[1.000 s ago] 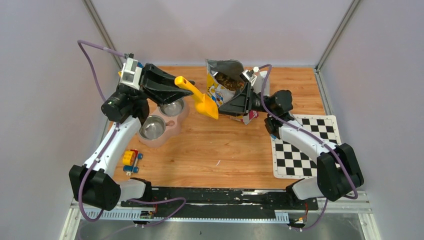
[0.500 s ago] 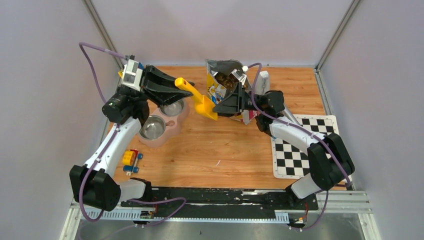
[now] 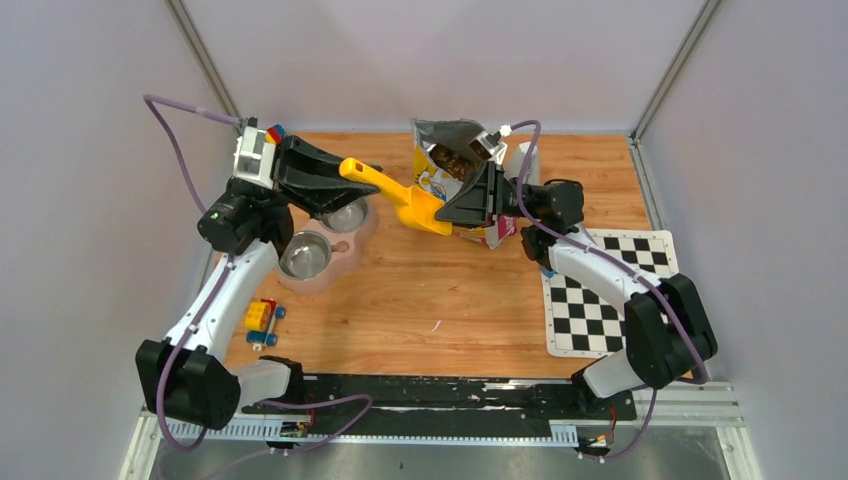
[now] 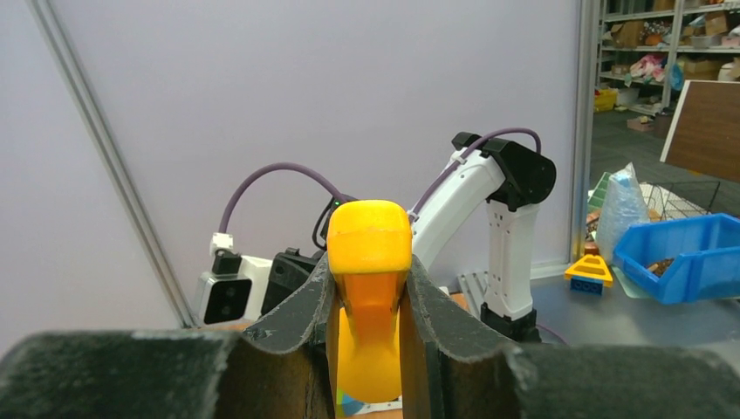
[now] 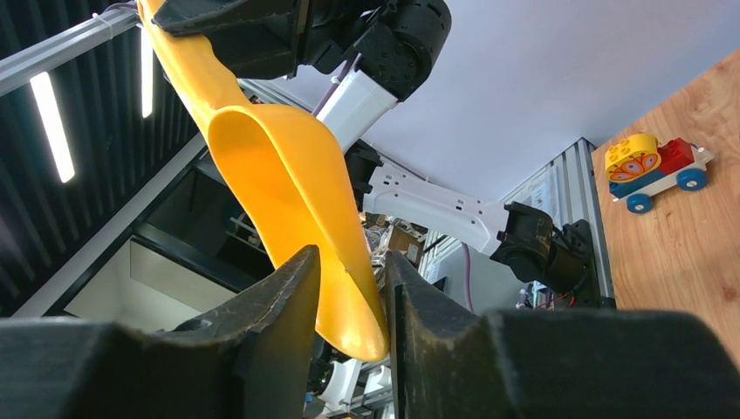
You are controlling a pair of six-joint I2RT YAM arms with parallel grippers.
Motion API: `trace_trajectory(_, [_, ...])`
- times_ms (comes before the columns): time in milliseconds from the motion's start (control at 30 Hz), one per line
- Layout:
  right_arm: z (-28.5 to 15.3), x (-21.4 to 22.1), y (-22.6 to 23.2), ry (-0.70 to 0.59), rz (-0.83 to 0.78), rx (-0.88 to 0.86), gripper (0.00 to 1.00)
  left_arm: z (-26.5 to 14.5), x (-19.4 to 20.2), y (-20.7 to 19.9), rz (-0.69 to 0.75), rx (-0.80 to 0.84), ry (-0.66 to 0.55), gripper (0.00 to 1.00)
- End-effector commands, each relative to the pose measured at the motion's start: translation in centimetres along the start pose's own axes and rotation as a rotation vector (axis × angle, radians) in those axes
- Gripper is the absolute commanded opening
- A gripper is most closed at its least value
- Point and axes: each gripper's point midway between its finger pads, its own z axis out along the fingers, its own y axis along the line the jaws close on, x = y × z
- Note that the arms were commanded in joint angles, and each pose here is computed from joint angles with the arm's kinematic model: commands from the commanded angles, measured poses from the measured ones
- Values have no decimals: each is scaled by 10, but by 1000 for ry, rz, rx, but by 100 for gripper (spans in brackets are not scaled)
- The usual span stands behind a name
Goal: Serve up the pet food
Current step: Adjust the spatula.
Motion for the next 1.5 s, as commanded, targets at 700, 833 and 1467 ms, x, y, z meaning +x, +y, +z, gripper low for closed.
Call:
trace_trajectory(700, [-26, -50, 21, 34, -467, 278, 0, -22, 8, 6, 88, -26, 229, 100])
trace_trajectory(833, [-33, -52, 39, 57, -689, 362, 0, -28, 17, -3, 42, 23, 357, 100])
trace_trajectory(1467, [-79, -72, 4, -106, -712, 768, 0, -144, 26, 171, 137, -1058, 302, 100])
